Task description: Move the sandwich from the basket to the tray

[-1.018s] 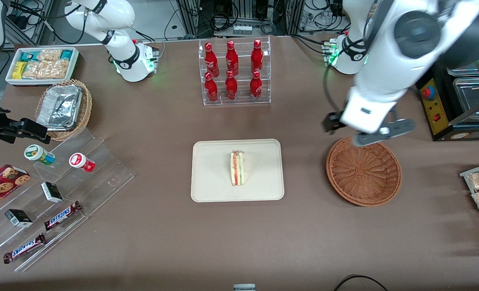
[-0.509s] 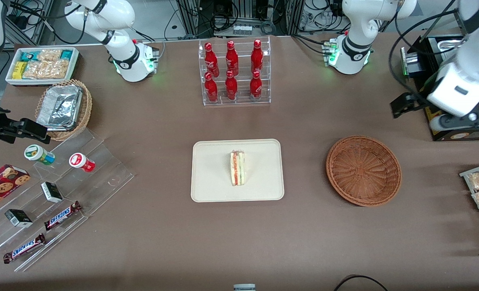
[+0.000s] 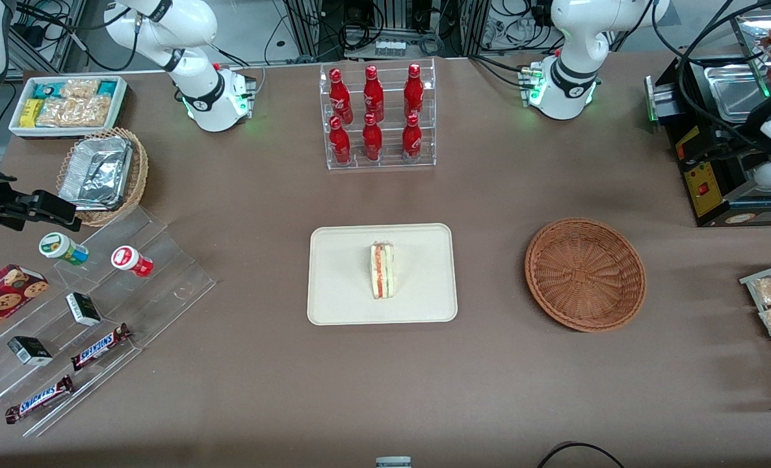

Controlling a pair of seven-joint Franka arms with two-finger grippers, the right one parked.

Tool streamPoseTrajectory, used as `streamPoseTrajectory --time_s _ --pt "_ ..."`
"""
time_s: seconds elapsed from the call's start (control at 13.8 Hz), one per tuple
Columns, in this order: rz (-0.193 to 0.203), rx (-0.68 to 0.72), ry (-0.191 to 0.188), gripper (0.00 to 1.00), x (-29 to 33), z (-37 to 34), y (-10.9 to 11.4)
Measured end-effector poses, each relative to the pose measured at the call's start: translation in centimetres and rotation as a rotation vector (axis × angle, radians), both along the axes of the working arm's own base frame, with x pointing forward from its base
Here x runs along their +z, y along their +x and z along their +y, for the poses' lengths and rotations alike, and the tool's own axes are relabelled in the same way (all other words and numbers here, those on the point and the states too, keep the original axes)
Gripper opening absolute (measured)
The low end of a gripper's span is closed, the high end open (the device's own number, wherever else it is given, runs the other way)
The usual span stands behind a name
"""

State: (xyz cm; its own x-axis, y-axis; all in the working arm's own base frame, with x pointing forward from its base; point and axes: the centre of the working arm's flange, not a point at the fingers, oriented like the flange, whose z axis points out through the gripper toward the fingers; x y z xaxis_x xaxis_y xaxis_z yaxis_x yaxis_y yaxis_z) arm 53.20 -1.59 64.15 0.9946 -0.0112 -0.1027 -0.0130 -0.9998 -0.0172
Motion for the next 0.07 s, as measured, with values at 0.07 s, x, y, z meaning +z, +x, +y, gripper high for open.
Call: streamPoseTrajectory --time_s 0.07 --pt "0.0 -0.004 0.0 1.0 -0.03 -0.23 0.01"
